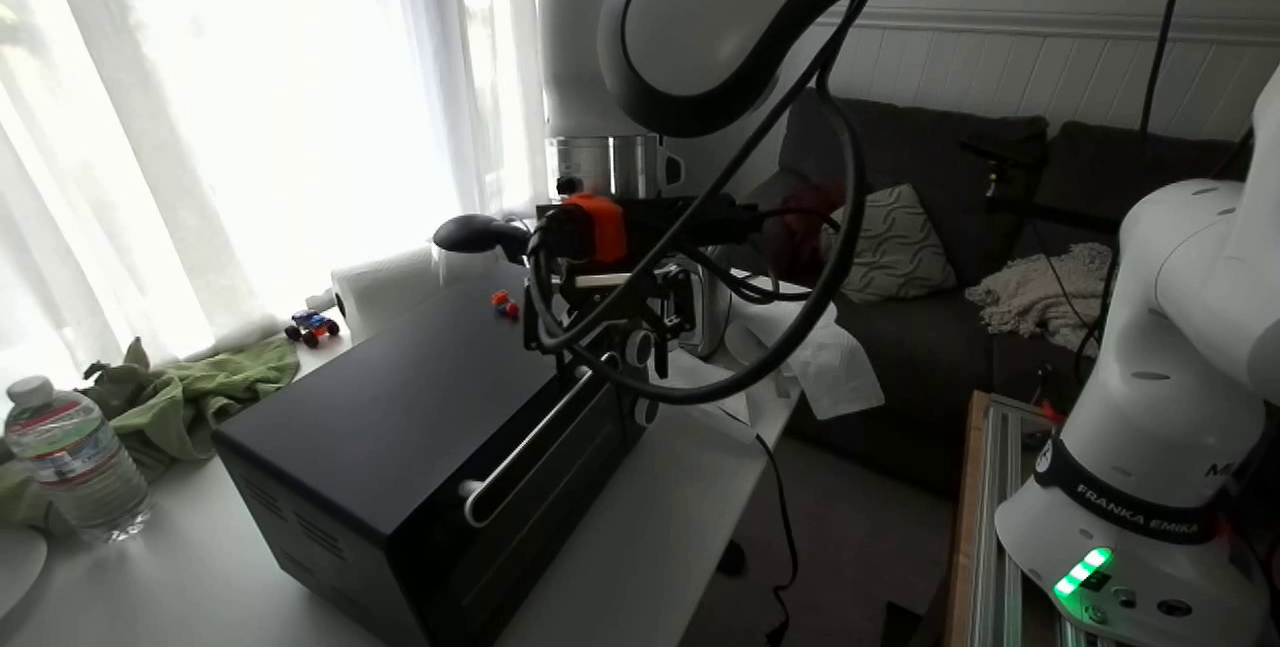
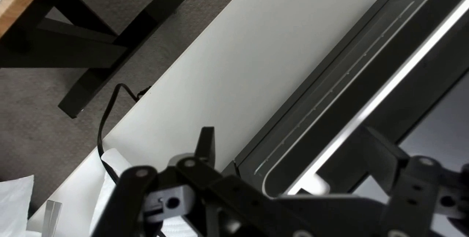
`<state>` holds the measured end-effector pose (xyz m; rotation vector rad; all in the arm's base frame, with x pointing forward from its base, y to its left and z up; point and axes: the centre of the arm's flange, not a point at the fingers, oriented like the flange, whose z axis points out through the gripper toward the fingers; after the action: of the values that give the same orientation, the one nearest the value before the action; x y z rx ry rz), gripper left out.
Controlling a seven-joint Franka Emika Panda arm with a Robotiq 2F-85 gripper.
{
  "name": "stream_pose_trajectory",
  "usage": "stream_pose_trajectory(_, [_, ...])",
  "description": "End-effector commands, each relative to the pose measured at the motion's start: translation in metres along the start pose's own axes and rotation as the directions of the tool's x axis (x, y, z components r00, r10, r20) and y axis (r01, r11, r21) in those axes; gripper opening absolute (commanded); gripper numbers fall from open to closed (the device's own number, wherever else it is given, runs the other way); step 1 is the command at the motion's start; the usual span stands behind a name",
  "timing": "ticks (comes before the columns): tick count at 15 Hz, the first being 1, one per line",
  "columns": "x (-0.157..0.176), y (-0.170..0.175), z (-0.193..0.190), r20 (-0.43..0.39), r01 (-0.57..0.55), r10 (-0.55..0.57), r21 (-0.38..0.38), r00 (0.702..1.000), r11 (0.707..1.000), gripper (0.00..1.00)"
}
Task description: Open the oven door
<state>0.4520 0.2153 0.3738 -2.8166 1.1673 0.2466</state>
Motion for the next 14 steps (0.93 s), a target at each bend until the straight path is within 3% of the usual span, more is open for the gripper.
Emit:
stream_pose_trajectory(1, [0.0,-0.01,0.009,-0.003,-0.055,0.055,0.0,0.998,0.998,1.0])
stream_pose_trajectory(4, [0.005,-0.011,0.017,-0.026,-0.05,0.05,0.017,0.998,0.999,1.0])
stream_pose_trajectory(8, [0.004,-0.012,0.021,0.013,-0.009,0.009,0.016,1.0,1.0,1.0])
stream_pose_trajectory(14, [-0.012,-0.003,0.02,0.1,0.174,-0.17,-0.041,0.98,0.984,1.0])
